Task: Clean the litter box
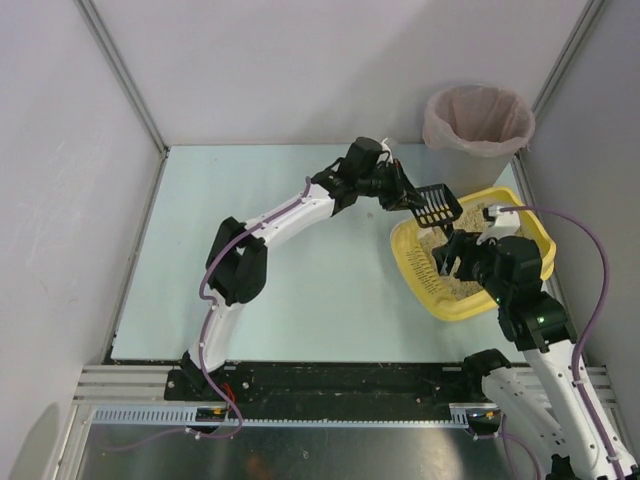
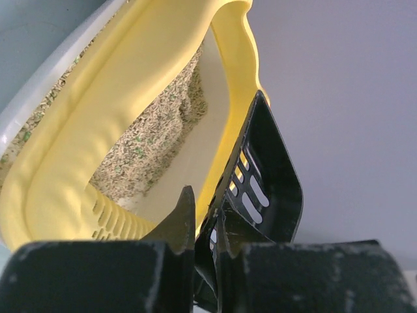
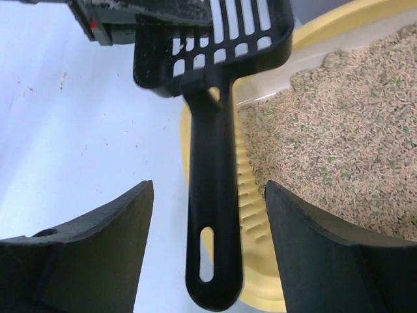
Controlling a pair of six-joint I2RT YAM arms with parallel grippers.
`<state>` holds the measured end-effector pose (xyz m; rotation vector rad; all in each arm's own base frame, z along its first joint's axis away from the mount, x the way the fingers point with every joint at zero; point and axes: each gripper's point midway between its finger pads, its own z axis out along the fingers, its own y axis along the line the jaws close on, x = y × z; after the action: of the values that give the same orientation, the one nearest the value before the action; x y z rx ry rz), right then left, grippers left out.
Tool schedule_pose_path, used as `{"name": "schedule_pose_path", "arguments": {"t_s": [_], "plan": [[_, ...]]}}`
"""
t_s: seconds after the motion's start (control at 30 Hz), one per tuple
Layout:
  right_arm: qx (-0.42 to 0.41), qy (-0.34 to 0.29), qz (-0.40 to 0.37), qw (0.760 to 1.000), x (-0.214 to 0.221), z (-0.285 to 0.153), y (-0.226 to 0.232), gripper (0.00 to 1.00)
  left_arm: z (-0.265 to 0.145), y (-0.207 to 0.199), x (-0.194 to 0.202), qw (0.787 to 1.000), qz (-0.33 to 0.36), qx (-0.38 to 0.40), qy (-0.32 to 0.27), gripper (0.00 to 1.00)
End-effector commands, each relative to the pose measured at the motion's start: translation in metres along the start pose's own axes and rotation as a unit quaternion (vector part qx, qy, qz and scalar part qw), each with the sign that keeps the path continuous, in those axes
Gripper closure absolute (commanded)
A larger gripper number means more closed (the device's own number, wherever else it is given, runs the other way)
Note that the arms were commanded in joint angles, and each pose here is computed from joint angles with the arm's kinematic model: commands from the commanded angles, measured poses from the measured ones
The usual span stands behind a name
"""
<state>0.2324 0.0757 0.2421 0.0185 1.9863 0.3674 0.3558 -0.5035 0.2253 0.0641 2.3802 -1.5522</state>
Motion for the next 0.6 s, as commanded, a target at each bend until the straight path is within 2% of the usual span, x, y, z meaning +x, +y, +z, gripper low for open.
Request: {"name": "schedule_pose_path", "arguments": {"t_s": [0.0,0.3,0.57], "plan": [[0.015,-0.079,-0.009,0.997,-0.029,0.004,0.008,0.27,-0.025,-0.045,0.000,0.997,-0.065,0.044,0.010,1.00],[0.061,-0.121,-0.017,0.991,-0.038,0.008,0.007,0.28,-0.028,-0.040,0.006,0.995,-0.086,0.041,0.025,1.00],[0.056,-0.117,-0.023,0.991,-0.036,0.008,0.008,0.34,-0.035,-0.036,0.003,0.995,-0.090,0.036,0.018,1.00]]}}
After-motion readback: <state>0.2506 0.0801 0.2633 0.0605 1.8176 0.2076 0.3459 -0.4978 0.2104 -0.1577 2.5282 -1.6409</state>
